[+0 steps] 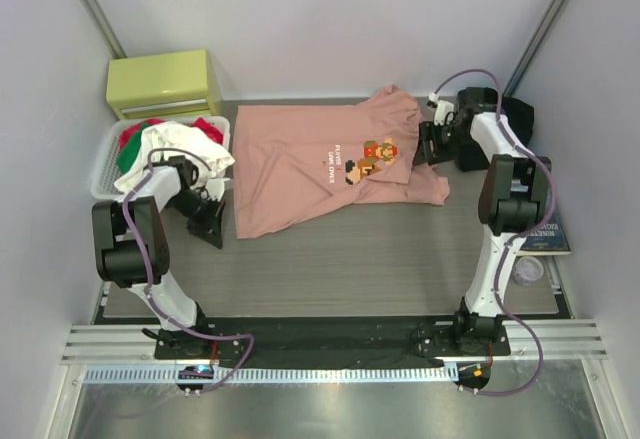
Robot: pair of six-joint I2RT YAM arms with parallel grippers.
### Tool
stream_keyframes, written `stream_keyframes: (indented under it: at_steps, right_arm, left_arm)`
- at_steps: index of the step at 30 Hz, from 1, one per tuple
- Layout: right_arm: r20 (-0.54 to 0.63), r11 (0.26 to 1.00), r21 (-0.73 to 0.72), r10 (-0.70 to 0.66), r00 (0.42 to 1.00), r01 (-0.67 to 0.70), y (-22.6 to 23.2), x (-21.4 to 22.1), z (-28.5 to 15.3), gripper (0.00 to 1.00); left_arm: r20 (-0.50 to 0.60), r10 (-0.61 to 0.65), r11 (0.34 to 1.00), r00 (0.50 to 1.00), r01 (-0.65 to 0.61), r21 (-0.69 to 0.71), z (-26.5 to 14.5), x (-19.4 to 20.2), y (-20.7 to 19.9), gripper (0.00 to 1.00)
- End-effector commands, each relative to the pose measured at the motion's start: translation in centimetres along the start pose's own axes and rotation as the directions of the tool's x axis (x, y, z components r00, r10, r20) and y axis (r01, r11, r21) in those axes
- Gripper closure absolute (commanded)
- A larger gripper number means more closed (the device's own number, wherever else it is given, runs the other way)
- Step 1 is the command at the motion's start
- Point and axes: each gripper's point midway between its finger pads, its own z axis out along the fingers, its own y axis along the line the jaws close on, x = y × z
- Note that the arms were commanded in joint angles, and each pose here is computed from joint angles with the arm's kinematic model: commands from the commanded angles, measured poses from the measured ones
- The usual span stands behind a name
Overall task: Fold and stack the t-shirts
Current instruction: Fold the flattened tshirt in 1/3 of the way
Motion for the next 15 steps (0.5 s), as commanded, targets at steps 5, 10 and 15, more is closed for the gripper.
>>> stream_keyframes:
  at_steps: [5, 10, 15]
  right_arm:
    - [0.115, 0.992, -0.002, -0.124, 0.986, 0.125, 5.7, 0.8, -8.6, 0.35]
    - [0.082, 0.991, -0.092, -0.095, 0.992, 0.102, 7.7, 3.4, -8.3, 0.32]
    - [-0.002, 0.985, -0.167, -0.054, 0.999, 0.053, 8.4, 6.7, -5.5, 0.34]
  left_arm:
    - [-0.086, -0.057, 0.995, 0.995, 0.064, 0.079, -1.3, 0.9, -1.7, 1.00]
    - [-0.064, -0.046, 0.996, 0.997, 0.051, 0.067, -2.9, -0.4, -1.9, 1.00]
    - [-0.047, -0.049, 0.996, 0.998, 0.053, 0.066, -3.2, -1.1, -2.1, 1.00]
